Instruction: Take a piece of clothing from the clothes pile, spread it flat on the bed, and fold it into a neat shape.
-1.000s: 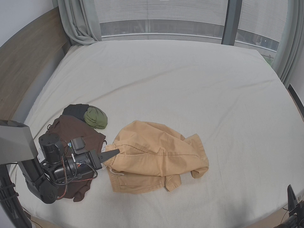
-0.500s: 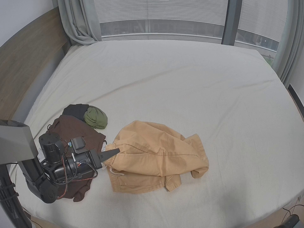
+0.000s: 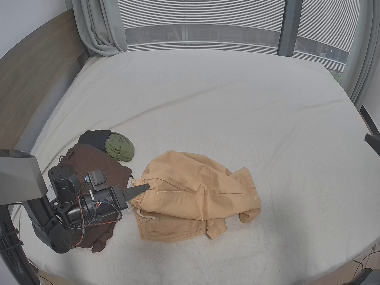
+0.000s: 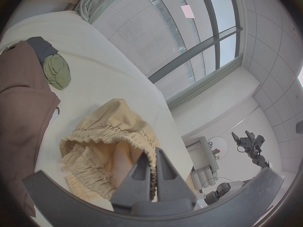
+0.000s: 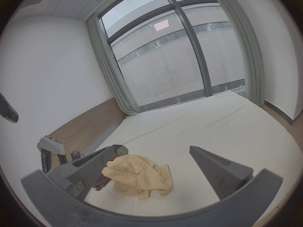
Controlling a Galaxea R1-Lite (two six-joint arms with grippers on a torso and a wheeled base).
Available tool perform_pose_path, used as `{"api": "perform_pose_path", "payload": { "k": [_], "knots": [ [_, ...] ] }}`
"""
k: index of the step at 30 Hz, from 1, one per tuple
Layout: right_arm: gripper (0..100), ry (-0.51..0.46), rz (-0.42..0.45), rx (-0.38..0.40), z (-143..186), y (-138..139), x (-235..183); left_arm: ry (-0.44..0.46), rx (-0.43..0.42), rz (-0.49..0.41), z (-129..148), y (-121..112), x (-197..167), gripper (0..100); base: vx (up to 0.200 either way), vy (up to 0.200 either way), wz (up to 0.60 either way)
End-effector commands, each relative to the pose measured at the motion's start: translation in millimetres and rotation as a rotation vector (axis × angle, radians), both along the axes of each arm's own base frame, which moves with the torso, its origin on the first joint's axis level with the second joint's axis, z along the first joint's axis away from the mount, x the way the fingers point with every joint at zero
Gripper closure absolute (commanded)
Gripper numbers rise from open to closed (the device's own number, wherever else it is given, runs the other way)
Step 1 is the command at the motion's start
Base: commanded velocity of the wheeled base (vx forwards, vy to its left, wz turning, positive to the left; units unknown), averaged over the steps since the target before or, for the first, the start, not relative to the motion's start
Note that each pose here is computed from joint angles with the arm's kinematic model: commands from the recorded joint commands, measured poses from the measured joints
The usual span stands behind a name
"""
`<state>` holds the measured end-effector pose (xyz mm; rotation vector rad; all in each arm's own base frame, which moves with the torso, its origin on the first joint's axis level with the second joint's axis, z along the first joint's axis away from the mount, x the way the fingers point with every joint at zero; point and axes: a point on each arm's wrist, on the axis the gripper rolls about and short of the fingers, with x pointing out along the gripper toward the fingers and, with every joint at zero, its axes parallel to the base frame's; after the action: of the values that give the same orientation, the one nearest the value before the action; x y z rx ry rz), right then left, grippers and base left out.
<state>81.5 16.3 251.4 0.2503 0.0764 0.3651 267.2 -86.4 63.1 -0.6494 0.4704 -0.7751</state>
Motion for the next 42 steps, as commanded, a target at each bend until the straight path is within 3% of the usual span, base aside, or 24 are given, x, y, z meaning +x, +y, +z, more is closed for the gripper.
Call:
{"api": "perform_pose_path", "payload": {
  "k": [1,7,11,16,24,42],
  "knots": [
    [0,0.071,0.040,-0.027,-2.8,10.2,52.8,-0.007,-0.002,0.002,2.1,0.5,-0.1,100,0.000,0.000,0.00],
    [0,0.136,0.115,-0.036,-23.3,16.0,91.0,-0.018,-0.005,0.002,4.7,0.5,0.0,100,0.000,0.000,0.00],
    [0,0.160,0.090,-0.042,-44.7,8.9,130.2,-0.019,-0.004,0.002,4.1,0.2,1.2,100,0.000,0.000,0.00],
    [0,0.188,0.100,-0.030,-67.6,9.0,145.0,-0.021,-0.006,0.005,4.9,1.0,1.2,100,0.000,0.000,0.00],
    [0,0.325,0.158,0.037,-96.7,11.7,161.8,-0.024,-0.007,0.008,5.0,1.1,2.8,100,0.000,0.000,0.00],
    [0,0.446,0.174,0.114,-168.6,26.0,209.2,-0.026,-0.005,0.012,5.0,1.4,3.6,100,0.000,0.000,0.00]
  ]
}}
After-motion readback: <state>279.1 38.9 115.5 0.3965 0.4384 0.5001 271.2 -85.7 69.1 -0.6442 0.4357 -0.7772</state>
